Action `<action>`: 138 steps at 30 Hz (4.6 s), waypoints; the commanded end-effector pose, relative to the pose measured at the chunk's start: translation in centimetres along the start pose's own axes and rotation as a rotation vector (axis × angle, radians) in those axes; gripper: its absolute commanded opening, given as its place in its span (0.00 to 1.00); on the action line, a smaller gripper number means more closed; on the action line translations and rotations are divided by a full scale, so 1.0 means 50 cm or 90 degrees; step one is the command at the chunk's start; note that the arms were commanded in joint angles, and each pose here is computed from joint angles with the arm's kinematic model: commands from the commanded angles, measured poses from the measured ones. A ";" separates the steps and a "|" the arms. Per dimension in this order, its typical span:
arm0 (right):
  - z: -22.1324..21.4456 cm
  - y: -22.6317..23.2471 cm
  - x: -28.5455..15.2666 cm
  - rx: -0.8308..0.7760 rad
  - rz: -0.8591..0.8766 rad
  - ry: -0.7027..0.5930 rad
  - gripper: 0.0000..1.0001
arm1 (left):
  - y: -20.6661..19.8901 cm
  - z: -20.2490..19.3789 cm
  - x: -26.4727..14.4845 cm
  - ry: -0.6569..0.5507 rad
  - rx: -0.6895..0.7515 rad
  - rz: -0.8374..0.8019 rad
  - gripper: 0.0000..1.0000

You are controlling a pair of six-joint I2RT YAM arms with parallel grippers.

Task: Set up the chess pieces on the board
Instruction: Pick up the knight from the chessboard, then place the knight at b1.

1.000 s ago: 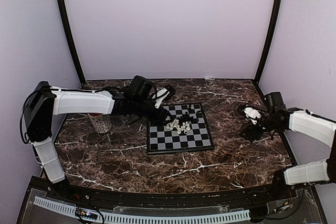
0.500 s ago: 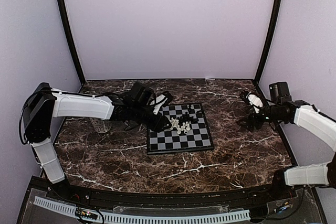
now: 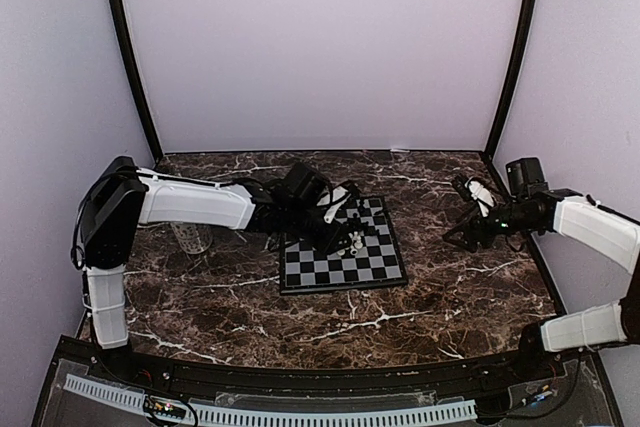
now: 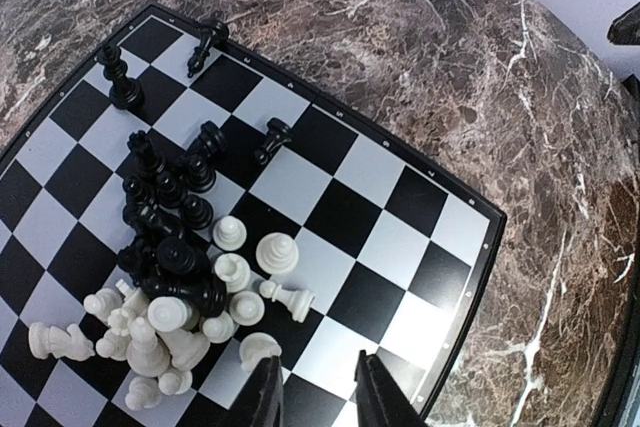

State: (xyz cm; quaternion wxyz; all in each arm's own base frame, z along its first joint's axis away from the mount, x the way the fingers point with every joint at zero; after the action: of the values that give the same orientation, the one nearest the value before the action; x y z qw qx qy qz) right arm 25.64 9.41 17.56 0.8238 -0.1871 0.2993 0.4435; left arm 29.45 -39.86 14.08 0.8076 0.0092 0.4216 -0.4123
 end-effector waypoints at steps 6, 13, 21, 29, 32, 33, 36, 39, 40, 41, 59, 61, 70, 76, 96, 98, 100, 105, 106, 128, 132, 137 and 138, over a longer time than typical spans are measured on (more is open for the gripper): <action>-0.009 -0.009 -0.009 -0.035 -0.061 0.015 0.73 | 0.011 -0.007 -0.009 0.062 0.073 0.037 0.36; -0.023 -0.014 -0.010 -0.036 -0.084 0.033 0.73 | 0.016 -0.015 0.007 0.092 0.110 0.041 0.31; -0.026 -0.019 0.000 -0.031 -0.074 0.040 0.73 | 0.020 -0.008 0.016 0.090 0.122 0.051 0.27; -0.034 -0.023 0.010 -0.029 -0.068 0.054 0.72 | 0.024 -0.006 0.041 0.098 0.127 0.052 0.23; -0.036 -0.022 0.010 -0.028 -0.068 0.056 0.72 | 0.023 -0.002 0.045 0.099 0.134 0.053 0.20; -0.037 -0.022 0.011 -0.029 -0.069 0.056 0.72 | 0.022 0.002 0.045 0.097 0.136 0.051 0.19; -0.038 -0.023 0.013 -0.029 -0.068 0.058 0.72 | 0.019 0.007 0.046 0.094 0.135 0.044 0.13; -0.039 -0.023 0.015 -0.028 -0.066 0.060 0.72 | 0.016 0.005 0.045 0.098 0.133 0.037 0.10; -0.041 -0.023 0.016 -0.027 -0.065 0.061 0.72 | 0.016 0.002 0.045 0.101 0.132 0.037 0.10; -0.041 -0.023 0.017 -0.027 -0.065 0.062 0.72 | 0.017 0.000 0.045 0.105 0.132 0.037 0.12; -0.045 -0.025 0.020 -0.023 -0.065 0.068 0.72 | 0.021 -0.014 0.039 0.132 0.151 0.042 0.27; -0.046 -0.025 0.021 -0.022 -0.064 0.069 0.72 | 0.021 -0.015 0.039 0.132 0.151 0.042 0.25; -0.048 -0.027 0.023 -0.021 -0.065 0.072 0.72 | 0.026 -0.015 0.039 0.132 0.141 0.055 0.09; -0.048 -0.027 0.023 -0.021 -0.064 0.072 0.72 | 0.011 -0.010 0.015 0.149 0.118 0.035 0.02; -0.051 -0.025 0.032 -0.021 -0.059 0.081 0.72 | 0.009 -0.104 -0.194 0.103 0.000 0.061 0.01; -0.051 -0.026 0.032 -0.022 -0.062 0.082 0.72 | 0.013 -0.119 -0.195 0.107 -0.002 0.062 0.01; -0.051 -0.028 0.032 -0.023 -0.066 0.083 0.72 | 0.018 -0.129 -0.191 0.116 -0.004 0.064 0.01; -0.053 -0.027 0.032 -0.023 -0.066 0.086 0.72 | 0.016 -0.141 -0.172 0.129 -0.006 0.050 0.01; -0.053 -0.027 0.032 -0.024 -0.067 0.086 0.72 | 0.013 -0.141 -0.169 0.128 -0.004 0.047 0.01; -0.059 -0.027 0.037 -0.023 -0.062 0.092 0.72 | 0.016 -0.152 -0.086 0.162 0.011 0.060 0.03; -0.061 -0.026 0.039 -0.022 -0.060 0.094 0.72 | 0.022 -0.148 -0.083 0.155 0.014 0.078 0.04; -0.061 -0.027 0.039 -0.024 -0.063 0.095 0.72 | 0.029 -0.144 -0.080 0.150 0.013 0.099 0.06; -0.062 -0.028 0.040 -0.023 -0.064 0.096 0.72 | 0.032 -0.146 -0.078 0.151 0.013 0.103 0.06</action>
State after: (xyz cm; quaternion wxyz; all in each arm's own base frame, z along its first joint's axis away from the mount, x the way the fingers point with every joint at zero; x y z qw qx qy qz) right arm 26.46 7.95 14.11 0.8157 -0.2428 0.3508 0.3907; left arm 23.89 -33.35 11.23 0.7715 0.0939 0.5180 -0.3572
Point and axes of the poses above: each gripper's point midway between its finger pads, its own x axis out along the fingers, its own y axis along the line the jaws close on, z = x × y, the point moved 6 cm from there along -x, back along the fingers, and after that the axes turned 11 degrees about -x, right-handed, at the moved point
